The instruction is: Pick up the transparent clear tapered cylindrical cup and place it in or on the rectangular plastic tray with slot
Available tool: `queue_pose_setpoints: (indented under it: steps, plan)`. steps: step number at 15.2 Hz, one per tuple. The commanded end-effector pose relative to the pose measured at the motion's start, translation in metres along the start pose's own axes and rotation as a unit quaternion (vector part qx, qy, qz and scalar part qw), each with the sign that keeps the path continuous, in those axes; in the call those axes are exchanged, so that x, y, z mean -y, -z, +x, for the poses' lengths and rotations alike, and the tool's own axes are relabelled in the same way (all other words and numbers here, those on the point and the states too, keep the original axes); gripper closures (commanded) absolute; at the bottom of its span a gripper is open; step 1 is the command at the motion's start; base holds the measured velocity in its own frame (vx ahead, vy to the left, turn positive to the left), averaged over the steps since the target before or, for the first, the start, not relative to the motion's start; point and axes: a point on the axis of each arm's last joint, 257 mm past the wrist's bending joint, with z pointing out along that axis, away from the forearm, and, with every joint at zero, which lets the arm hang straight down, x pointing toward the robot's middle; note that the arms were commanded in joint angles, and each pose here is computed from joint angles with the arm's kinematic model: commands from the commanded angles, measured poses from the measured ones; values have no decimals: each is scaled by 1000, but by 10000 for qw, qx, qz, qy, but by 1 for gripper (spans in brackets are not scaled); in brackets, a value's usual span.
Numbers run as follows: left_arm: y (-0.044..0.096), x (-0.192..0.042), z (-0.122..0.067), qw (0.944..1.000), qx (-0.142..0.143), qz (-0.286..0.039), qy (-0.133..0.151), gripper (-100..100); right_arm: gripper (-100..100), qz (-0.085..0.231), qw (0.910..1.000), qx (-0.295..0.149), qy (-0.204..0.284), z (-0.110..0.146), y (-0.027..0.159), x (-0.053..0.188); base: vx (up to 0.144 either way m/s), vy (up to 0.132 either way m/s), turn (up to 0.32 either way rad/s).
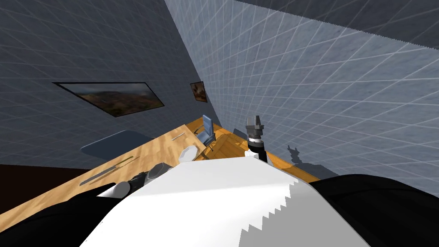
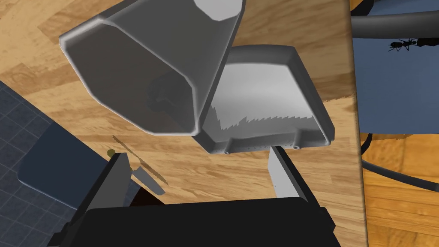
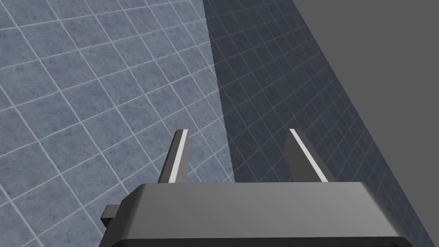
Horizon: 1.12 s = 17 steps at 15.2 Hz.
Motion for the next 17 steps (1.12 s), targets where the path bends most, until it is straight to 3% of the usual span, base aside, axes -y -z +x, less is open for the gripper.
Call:
queue_pose_setpoints:
  steps: [1, 8, 17]
  plan:
    - [1, -18, -4, 9996, -83, -256, 111, -100, 0, 0, 10000, 0, 0, 0, 0, 0, -16, 18, -257]
    - [6, -55, -3, 9954, -327, -850, 295, -100, 0, 0, 10000, 0, 0, 0, 0, 0, -14, 26, -195]
    - [22, -110, 1, 9808, -771, -1671, 639, -100, 0, 0, 10000, 0, 0, 0, 0, 0, -11, 25, -190]
